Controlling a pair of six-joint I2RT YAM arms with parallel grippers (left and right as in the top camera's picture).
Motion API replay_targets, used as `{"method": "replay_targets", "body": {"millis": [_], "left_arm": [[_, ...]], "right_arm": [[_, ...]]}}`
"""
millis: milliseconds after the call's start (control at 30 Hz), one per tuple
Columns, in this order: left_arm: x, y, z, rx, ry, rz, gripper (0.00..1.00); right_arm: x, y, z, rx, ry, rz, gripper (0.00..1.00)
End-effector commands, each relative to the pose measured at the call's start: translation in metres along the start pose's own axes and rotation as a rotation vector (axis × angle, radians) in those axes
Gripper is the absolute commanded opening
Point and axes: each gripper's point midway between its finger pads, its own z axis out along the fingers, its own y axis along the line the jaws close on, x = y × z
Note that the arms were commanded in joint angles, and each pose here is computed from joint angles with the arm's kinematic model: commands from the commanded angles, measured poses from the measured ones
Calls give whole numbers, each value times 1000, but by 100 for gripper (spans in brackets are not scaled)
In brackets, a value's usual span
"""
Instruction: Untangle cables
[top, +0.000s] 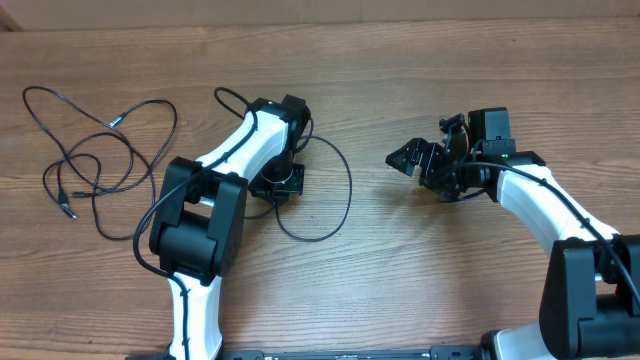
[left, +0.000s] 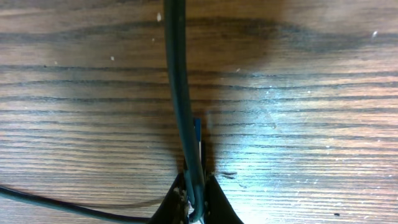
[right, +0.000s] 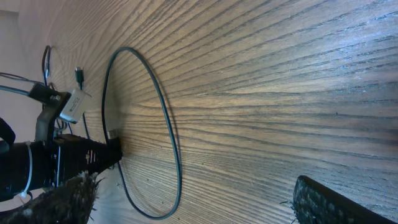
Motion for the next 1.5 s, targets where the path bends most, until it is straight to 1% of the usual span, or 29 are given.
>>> {"method": "replay_targets", "body": {"millis": [0,67,167,200,267,367,433,533,600,667,733,800,933,1267,1467], "left_arm": [[-13,-7,-18,49,-48,-12,4],[-24,-11,-42,88,-105,-8,4],[-43,-15,-94,144,-245,7,4],[-51,-14,-125,169,-331,5,4],[-58,-12,-160,194,-423,-4,4],[-68,2,-231,242,-620,-33,4],[-71,18,-279,272,-755,-62,4],[-70,47,-333,296,-917,-116,4],[-68,72,-360,294,-1002,-164,4],[-65,100,-375,265,-1059,-224,4],[-63,132,-379,214,-1086,-298,4],[-62,160,-375,160,-1084,-365,4],[-58,207,-352,76,-1019,-475,4],[-56,273,-285,49,-816,-692,4],[-58,293,-248,40,-708,-746,4]], "right_arm": [[0,3,-3,-2,-13,-22,100],[0,3,-3,-2,-13,-21,100],[0,3,-3,-2,-13,-21,100],[0,3,-3,-2,-13,-21,100],[0,3,-3,-2,-13,-21,100],[0,3,-3,-2,-13,-21,100],[0,3,-3,-2,-12,-21,100],[1,3,-3,0,-10,-19,100],[1,3,-3,1,-8,-18,100],[1,3,-3,1,-8,-17,100],[1,3,-3,1,-8,-18,100],[1,3,-3,1,-8,-17,100],[0,3,-3,-1,-12,-21,100],[0,3,-3,-2,-13,-21,100],[0,3,-3,-2,-13,-22,100]]}}
